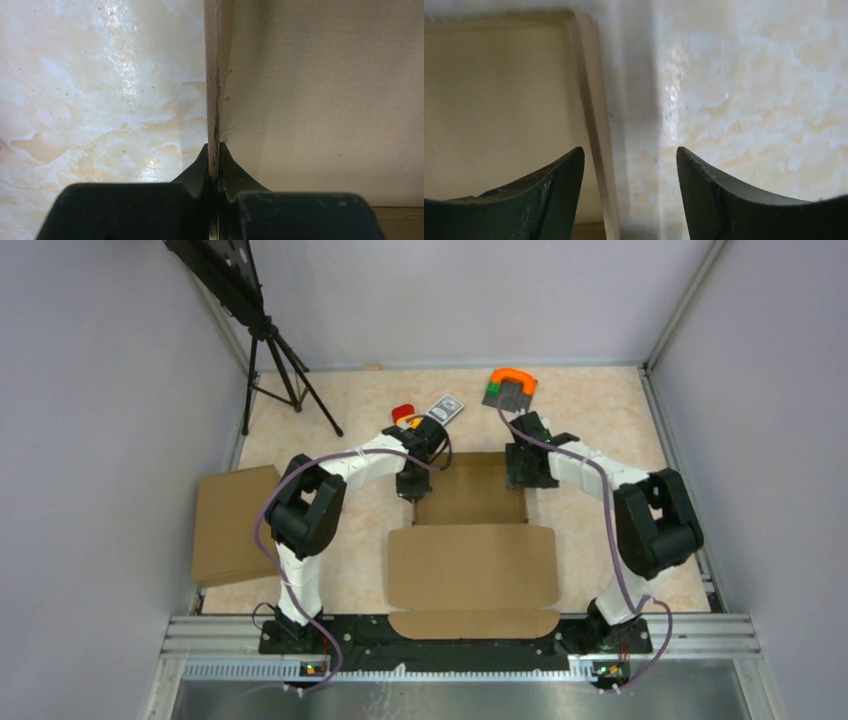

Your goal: Fold the paper box

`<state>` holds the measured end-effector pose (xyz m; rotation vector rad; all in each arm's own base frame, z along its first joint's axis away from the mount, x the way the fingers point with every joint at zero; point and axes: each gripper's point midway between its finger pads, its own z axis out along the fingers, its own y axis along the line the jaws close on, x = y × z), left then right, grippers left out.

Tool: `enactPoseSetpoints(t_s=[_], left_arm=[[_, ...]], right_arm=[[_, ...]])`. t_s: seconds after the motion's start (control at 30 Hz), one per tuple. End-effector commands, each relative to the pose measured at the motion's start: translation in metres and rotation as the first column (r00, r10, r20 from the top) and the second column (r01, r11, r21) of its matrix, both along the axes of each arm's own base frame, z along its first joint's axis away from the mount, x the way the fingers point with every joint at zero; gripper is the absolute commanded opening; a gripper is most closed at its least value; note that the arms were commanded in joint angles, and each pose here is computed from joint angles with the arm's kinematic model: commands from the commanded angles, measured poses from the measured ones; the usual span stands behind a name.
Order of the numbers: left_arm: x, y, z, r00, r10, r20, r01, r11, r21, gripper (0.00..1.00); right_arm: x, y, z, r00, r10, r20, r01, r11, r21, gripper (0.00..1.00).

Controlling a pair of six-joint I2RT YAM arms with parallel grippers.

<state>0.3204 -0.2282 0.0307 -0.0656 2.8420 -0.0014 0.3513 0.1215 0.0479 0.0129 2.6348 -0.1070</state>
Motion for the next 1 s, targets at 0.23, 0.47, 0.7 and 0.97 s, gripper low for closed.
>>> enactPoseSetpoints(t_s=[0.23,0.47,0.7,0.97], left_arm=[[-0.014,0.005,0.007,1.000,-0.002,-0.030,0.002,1.000,-0.009,0.00],[-0.013,0.005,0.008,1.000,0.000,-0.029,0.000,1.000,-0.008,0.00],[-0.014,0.011,0.006,1.000,0.002,-0.029,-0.002,1.000,0.020,0.00],[-0.014,0.022,0.010,1.000,-0.006,-0.019,0.007,0.997,0.072,0.14]], right_arm=[[-0.067,0.012,0.005,0.999,0.033,-0.025,-0.030,0.995,0.094,0.59],[-0.085,0.014,-0.014,0.998,0.021,-0.055,-0.014,0.993,0.116,0.47],[-0.086,0.009,-0.016,0.999,0.012,-0.050,-0.007,0.995,0.095,0.00],[-0.082,0.006,-0.010,1.000,0.002,-0.027,0.000,0.997,0.079,0.00]])
